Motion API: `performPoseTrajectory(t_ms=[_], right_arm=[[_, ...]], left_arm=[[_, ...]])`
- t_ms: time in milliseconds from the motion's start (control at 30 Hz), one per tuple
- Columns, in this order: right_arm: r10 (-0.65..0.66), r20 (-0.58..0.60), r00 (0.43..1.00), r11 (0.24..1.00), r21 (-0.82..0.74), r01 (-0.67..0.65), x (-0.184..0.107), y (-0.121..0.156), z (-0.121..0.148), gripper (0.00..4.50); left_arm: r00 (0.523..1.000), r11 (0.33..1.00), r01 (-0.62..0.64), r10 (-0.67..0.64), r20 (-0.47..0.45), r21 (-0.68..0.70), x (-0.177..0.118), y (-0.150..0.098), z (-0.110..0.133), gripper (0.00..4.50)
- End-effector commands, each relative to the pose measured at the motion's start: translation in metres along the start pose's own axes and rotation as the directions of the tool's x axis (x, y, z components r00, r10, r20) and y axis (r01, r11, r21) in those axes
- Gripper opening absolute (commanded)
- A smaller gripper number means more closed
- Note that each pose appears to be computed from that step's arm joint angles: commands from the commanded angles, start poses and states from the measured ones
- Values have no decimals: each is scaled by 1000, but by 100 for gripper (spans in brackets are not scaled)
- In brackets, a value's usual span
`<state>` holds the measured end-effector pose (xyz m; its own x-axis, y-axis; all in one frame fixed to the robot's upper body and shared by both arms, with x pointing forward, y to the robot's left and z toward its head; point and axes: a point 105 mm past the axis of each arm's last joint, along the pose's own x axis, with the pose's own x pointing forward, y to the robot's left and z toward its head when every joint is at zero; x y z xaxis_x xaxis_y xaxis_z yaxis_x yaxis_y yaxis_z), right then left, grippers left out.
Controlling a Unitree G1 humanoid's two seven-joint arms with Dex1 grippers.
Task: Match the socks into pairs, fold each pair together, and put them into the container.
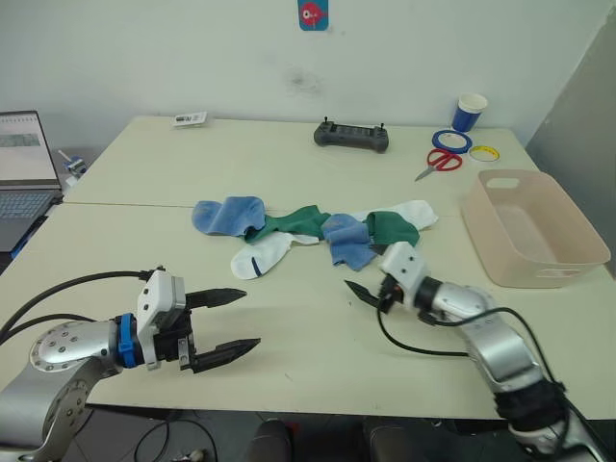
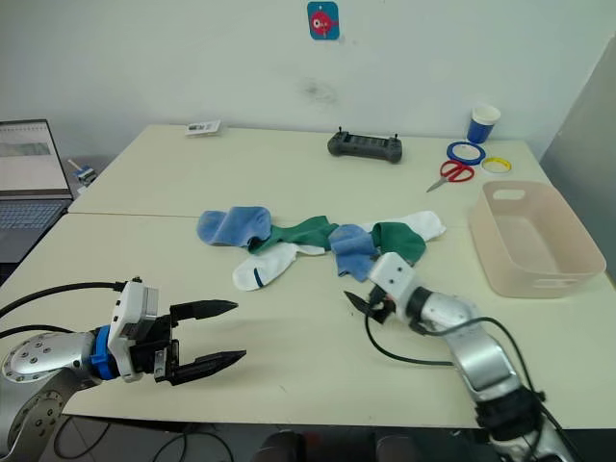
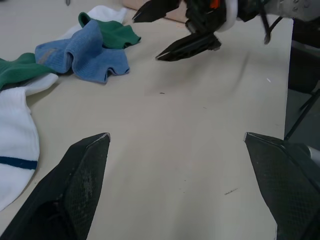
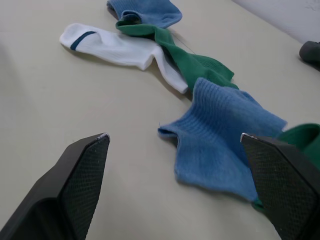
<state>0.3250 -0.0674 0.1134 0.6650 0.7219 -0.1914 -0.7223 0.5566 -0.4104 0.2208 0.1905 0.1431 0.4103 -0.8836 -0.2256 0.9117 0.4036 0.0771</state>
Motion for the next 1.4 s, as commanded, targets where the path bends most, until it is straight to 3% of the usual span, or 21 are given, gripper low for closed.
performPoseTrajectory(t_ms=[33,267,333,733,967,1167,1267,1400], right_arm=[[-59,2,998,996,-67,59,15,-13,-1,449],[-116,-62,991,992,-65,112,36,-27,-18,449],[-117,-60,991,992,-44,114,38,-28,-18,412],[-74,-51,996,997,-2,74,45,-22,-11,5],[87,8,996,996,38,-87,32,4,6,5],[327,-23,945,943,70,-325,-21,41,9,5],[475,-101,874,880,58,-472,-66,68,1,5],[514,-187,837,853,16,-521,-92,78,-8,5]], left_arm=[[999,999,9,-10,41,41,-1,-3,10,450],[995,998,32,-37,92,50,4,-10,24,450],[994,998,33,-38,99,52,5,-11,26,450],[994,998,-34,28,102,58,10,0,34,450],[996,996,-69,65,58,63,4,12,32,450],[999,996,-45,45,4,78,0,16,27,450],[1000,998,-28,29,-13,57,1,15,26,450],[1000,999,-8,9,-23,49,2,14,24,450]])
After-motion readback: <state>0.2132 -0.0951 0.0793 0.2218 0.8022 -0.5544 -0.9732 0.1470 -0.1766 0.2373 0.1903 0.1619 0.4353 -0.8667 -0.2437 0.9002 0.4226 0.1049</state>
